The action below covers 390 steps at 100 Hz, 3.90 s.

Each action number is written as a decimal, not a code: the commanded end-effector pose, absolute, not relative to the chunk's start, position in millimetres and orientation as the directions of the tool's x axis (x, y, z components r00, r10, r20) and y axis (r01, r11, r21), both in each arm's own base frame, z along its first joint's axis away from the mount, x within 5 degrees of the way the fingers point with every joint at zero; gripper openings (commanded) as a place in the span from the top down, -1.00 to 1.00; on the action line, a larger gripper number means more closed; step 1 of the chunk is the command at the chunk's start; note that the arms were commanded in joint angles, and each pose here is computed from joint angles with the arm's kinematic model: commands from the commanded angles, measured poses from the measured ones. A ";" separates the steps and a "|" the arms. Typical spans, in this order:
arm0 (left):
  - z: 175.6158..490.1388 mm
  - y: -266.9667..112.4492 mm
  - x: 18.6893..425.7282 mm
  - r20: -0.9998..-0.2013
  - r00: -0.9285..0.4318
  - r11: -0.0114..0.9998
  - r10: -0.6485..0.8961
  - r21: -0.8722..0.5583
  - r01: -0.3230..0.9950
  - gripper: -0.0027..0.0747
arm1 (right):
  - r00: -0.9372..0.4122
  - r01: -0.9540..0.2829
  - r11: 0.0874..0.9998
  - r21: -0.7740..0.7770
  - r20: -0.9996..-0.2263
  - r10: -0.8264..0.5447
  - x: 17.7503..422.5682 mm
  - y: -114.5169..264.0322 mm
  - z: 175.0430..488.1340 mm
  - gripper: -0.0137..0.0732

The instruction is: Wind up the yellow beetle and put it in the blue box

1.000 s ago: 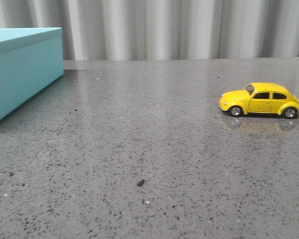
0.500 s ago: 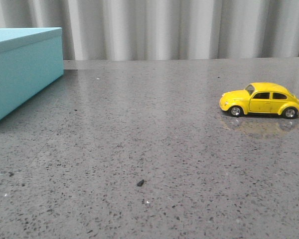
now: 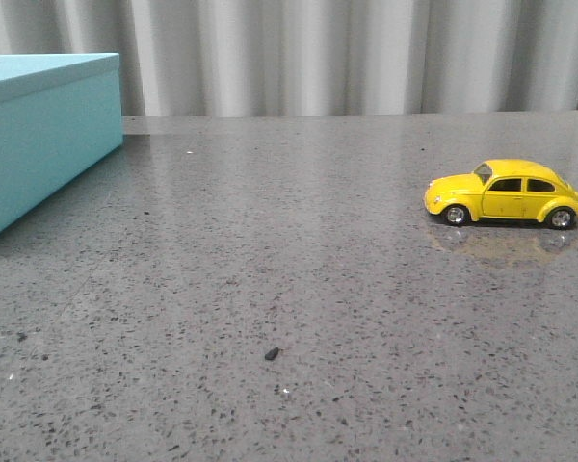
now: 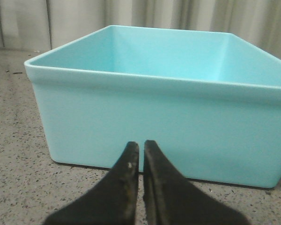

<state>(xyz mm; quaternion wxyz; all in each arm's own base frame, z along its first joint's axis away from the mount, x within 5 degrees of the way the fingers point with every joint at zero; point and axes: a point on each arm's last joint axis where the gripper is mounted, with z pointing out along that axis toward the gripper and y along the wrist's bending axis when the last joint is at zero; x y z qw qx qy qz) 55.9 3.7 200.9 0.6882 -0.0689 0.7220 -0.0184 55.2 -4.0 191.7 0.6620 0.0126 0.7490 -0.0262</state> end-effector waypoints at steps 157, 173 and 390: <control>264.0 2.2 45.8 -0.968 0.149 0.978 -0.202 -0.208 -0.028 0.99 | -0.052 0.054 0.998 -0.019 -0.999 -0.016 58.5 -4.0 255.0 0.83; 296.2 2.5 48.7 -0.986 0.127 0.992 -0.107 -0.113 -0.046 0.99 | -0.174 0.064 0.998 -0.015 -0.985 -0.003 74.2 -5.4 289.6 0.83; 320.5 3.7 59.5 -0.980 0.169 0.992 -0.104 -0.114 -0.046 0.99 | -0.879 -0.176 0.983 0.054 -0.458 -0.133 303.2 82.5 321.7 0.83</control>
